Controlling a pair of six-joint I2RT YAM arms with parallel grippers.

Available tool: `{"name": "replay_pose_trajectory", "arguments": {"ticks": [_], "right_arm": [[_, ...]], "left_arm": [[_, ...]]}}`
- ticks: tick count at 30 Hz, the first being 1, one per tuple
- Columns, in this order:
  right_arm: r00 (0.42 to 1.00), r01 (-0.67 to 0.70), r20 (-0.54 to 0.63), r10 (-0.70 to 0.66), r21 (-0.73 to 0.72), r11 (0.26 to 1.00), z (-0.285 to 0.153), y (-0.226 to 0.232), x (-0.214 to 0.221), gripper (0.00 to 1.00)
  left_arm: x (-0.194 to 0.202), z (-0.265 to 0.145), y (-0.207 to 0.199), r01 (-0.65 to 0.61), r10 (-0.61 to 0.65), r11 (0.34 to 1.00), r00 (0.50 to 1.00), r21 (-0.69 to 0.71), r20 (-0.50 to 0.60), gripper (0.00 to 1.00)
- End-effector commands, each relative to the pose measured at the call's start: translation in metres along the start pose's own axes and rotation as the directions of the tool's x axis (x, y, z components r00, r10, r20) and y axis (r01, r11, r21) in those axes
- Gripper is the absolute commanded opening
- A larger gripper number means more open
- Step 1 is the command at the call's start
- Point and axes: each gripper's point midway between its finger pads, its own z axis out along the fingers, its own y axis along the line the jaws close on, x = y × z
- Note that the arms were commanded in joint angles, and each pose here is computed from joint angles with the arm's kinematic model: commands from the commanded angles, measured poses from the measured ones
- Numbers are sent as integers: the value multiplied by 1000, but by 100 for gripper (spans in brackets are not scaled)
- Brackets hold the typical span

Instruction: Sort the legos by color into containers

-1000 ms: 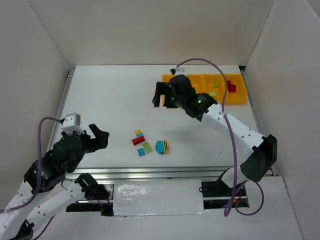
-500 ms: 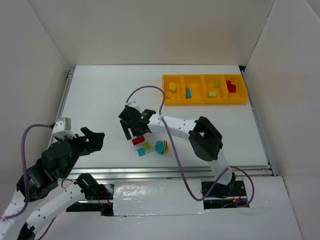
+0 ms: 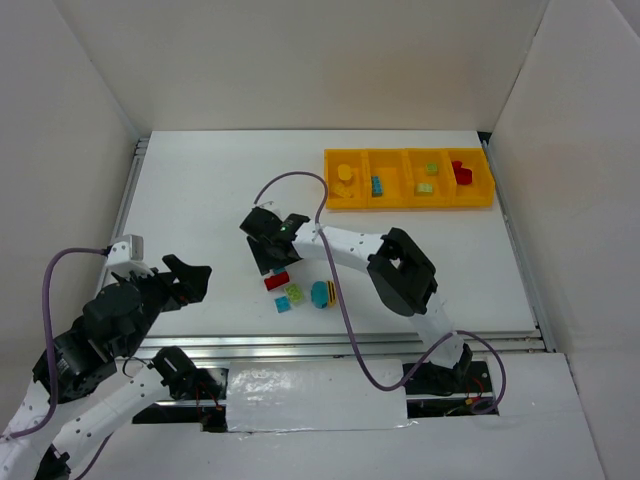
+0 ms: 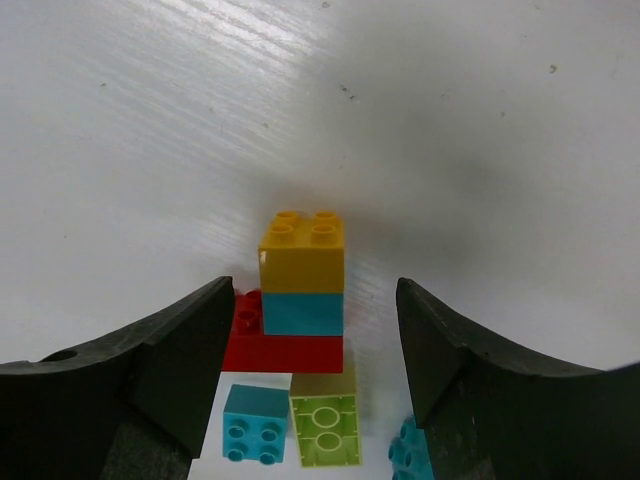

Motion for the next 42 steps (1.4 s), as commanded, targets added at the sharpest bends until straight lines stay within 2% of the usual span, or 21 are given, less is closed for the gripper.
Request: {"name": "replay_pose_trajectory", "arguments": {"ticks": [1, 11, 13, 14, 15, 16, 17, 21, 24, 27, 28, 30, 31, 32, 35, 36, 39, 42], "right_arm": [[1000, 6, 4, -6, -68, 998, 3, 14, -4, 72], [1000, 4, -24, -5, -57, 998, 16, 16, -3, 62], [1000, -1, -23, 0, -50, 999, 18, 14, -5, 54], [1000, 2, -16, -3, -57, 998, 17, 17, -6, 49], [1000, 2, -9, -3, -61, 998, 16, 18, -9, 23], [1000, -2, 7, 3, -59, 998, 14, 18, -14, 11], [1000, -6, 19, 7, -57, 998, 13, 18, -19, 5], [995, -27, 89, 32, -58, 998, 1, 20, -46, 0], [979, -91, 179, 96, -35, 995, -22, 12, -75, 0], [927, -217, 302, 221, -47, 975, -65, -2, -99, 0], [884, -291, 362, 295, -68, 954, -91, -13, -106, 0], [838, -351, 413, 356, -91, 932, -115, -23, -106, 0], [820, -381, 425, 383, -94, 920, -119, -29, -98, 0], [779, -410, 472, 413, -116, 905, -147, -40, -103, 0], [752, -428, 498, 433, -131, 894, -175, -49, -89, 0], [764, -421, 489, 422, -118, 899, -177, -48, -77, 0], [752, -429, 496, 433, -129, 894, -195, -52, -63, 0], [742, -427, 494, 452, -171, 888, -210, -49, -52, 0]], "left_arm": [[-8, 0, -8, 14, -15, 999, 999, 35, 32, 99], [-10, -2, -7, 21, -22, 999, 999, 39, 39, 99], [-9, -2, -7, 22, -23, 999, 999, 41, 40, 100], [-10, -2, -7, 21, -22, 999, 999, 40, 42, 99], [-10, -3, -7, 21, -23, 999, 999, 41, 43, 100], [-10, -2, -7, 21, -22, 999, 999, 40, 42, 100], [-10, -2, -7, 21, -22, 999, 999, 40, 42, 99], [-9, -1, -7, 21, -22, 999, 999, 36, 39, 99], [-10, -1, -10, 24, -26, 999, 999, 46, 37, 99], [-5, 3, -25, 62, -65, 991, 998, 120, 22, 100], [10, 7, -35, 59, -55, 984, 998, 170, -29, 100], [14, 14, -56, 76, -68, 962, 997, 261, -40, 100], [27, 17, -65, 72, -50, 949, 995, 306, -81, 100], [33, 23, -71, 68, -37, 945, 994, 320, -103, 100], [39, 33, -93, 56, -5, 921, 991, 386, -131, 100], [33, 35, -102, 50, -2, 909, 993, 414, -115, 100], [33, 40, -119, 28, 34, 884, 992, 466, -124, 100], [31, 39, -142, 12, 64, 831, 991, 557, -117, 99]]}}
